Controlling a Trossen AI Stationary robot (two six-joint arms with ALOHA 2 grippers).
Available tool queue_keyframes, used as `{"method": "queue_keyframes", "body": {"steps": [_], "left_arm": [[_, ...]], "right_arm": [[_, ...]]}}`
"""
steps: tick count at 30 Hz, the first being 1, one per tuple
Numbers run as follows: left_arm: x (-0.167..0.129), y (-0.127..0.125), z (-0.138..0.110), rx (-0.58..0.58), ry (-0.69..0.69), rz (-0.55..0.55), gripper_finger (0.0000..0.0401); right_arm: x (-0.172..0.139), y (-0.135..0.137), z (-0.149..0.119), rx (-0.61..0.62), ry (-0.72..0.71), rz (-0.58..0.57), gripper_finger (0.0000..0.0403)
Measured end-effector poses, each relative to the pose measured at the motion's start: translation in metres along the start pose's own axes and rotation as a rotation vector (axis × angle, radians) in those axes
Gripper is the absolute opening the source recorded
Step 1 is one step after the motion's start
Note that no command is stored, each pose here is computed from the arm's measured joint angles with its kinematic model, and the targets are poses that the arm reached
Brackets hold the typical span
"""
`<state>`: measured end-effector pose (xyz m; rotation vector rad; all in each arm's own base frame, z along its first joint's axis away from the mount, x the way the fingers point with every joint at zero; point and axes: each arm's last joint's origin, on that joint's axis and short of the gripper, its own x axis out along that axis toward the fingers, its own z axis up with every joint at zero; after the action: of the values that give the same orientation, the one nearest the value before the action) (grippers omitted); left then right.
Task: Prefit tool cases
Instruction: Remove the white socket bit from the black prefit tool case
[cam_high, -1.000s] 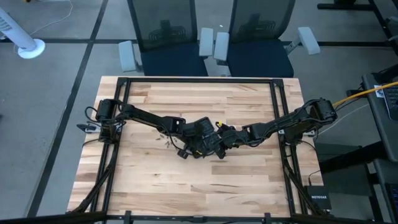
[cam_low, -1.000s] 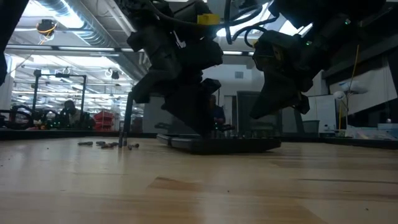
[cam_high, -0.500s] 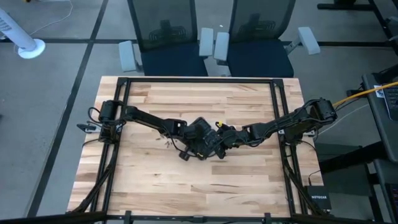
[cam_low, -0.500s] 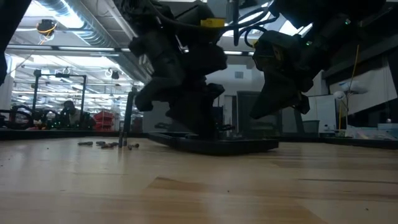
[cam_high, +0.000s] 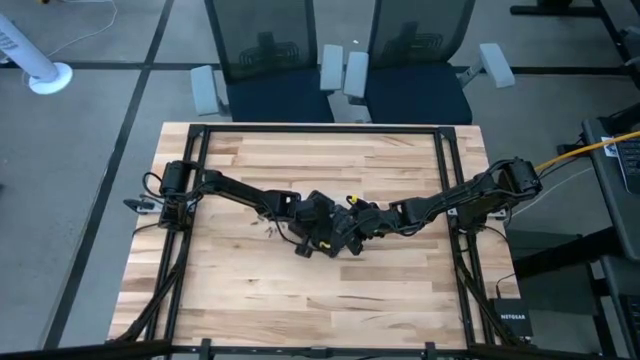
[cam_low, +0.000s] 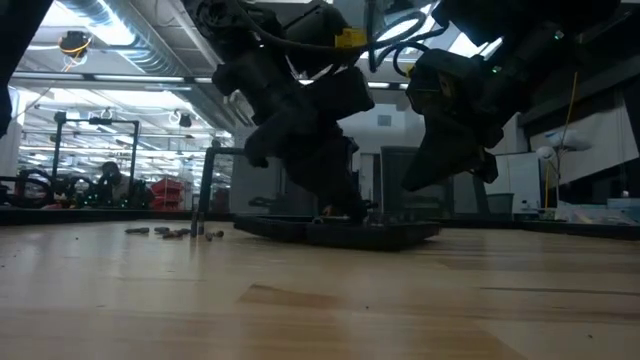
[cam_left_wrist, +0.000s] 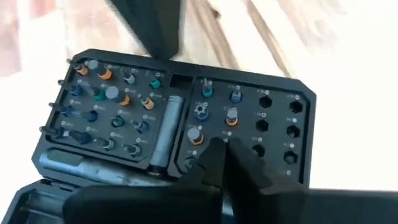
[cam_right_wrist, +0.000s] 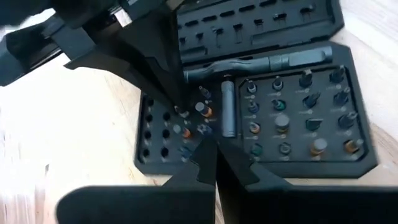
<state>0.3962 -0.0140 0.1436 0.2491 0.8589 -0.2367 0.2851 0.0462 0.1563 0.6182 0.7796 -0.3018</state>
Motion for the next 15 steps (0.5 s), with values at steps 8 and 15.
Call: {"method": "queue_keyframes", "body": {"steps": [8,15], "left_arm": [[-0.016,-0.003,0.001,-0.074,0.055,-0.006,0.0000],[-0.054,-0.006,0.003,-0.036,0.129,-0.017,0.0000]], "right_arm": [[0.000,0.000,0.000,0.001,-0.003,0.004,0.0000],[0.000,0.001,0.001,0.001,-0.005,0.005,0.0000]]}}
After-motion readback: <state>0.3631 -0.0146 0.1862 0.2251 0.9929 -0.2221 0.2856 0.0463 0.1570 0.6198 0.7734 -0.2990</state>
